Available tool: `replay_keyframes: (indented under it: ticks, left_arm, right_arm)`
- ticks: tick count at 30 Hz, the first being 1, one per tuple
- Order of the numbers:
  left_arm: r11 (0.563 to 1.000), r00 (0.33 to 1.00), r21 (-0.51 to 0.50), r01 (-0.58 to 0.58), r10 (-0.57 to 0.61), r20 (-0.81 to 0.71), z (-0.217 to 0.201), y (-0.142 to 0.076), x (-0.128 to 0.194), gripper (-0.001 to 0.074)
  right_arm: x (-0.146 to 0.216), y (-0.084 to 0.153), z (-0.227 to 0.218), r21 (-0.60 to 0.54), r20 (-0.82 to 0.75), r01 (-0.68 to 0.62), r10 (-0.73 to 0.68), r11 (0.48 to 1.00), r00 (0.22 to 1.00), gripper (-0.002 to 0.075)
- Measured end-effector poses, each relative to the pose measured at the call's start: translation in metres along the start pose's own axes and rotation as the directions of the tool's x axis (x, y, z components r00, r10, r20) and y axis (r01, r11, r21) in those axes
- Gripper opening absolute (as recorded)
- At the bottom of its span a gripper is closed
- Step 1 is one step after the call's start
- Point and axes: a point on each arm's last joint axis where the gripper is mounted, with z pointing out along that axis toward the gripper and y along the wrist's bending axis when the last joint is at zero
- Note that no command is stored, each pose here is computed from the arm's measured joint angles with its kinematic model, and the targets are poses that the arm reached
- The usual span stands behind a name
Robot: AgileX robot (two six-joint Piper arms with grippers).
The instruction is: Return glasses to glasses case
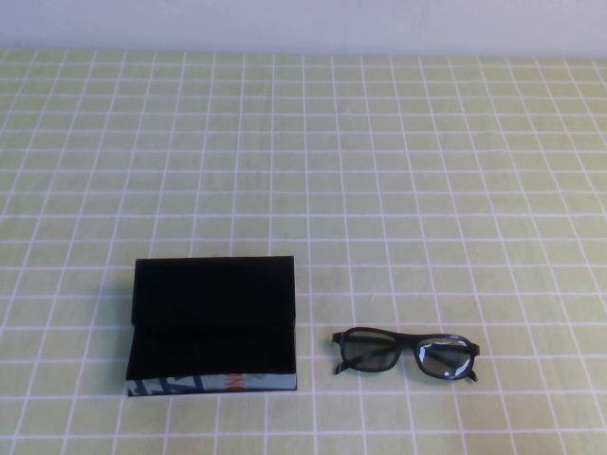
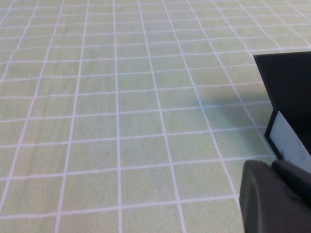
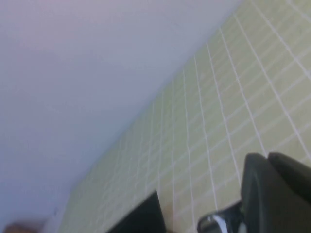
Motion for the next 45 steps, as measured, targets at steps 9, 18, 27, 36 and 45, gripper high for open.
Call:
replay_keyframes:
  ticks: [9,18,27,36,45]
  left_arm:
    - [1.0,1.0,0.0,0.0,0.0,0.0,0.0,0.0,0.0,-0.0004]
    - [1.0,1.0,0.0,0.0,0.0,0.0,0.0,0.0,0.0,-0.0004]
    - [1.0,1.0,0.0,0.0,0.0,0.0,0.0,0.0,0.0,-0.0004]
    - [1.0,1.0,0.0,0.0,0.0,0.0,0.0,0.0,0.0,-0.0004]
    - [1.0,1.0,0.0,0.0,0.0,0.0,0.0,0.0,0.0,-0.0004]
  right_arm:
    - [0.001,0.042,0.024,0.092,-0.563,0.235,-0.144,0.968,0.814,-0.0011]
    - [-0.024,0.061,0.079,0.063,-0.807,0.455,-0.222,0.888,0.547,-0.0011]
    - [-0.013,0.088,0.16,-0.18,-0.895,0.611,-0.386,0.771,0.223,-0.0011]
    - [0.045,0.112,0.237,-0.597,-0.787,0.554,-0.558,0.58,-0.263,-0.0011]
    - [0.057,0.089,0.277,-0.791,-0.612,0.461,-0.536,0.403,-0.581,0.0038]
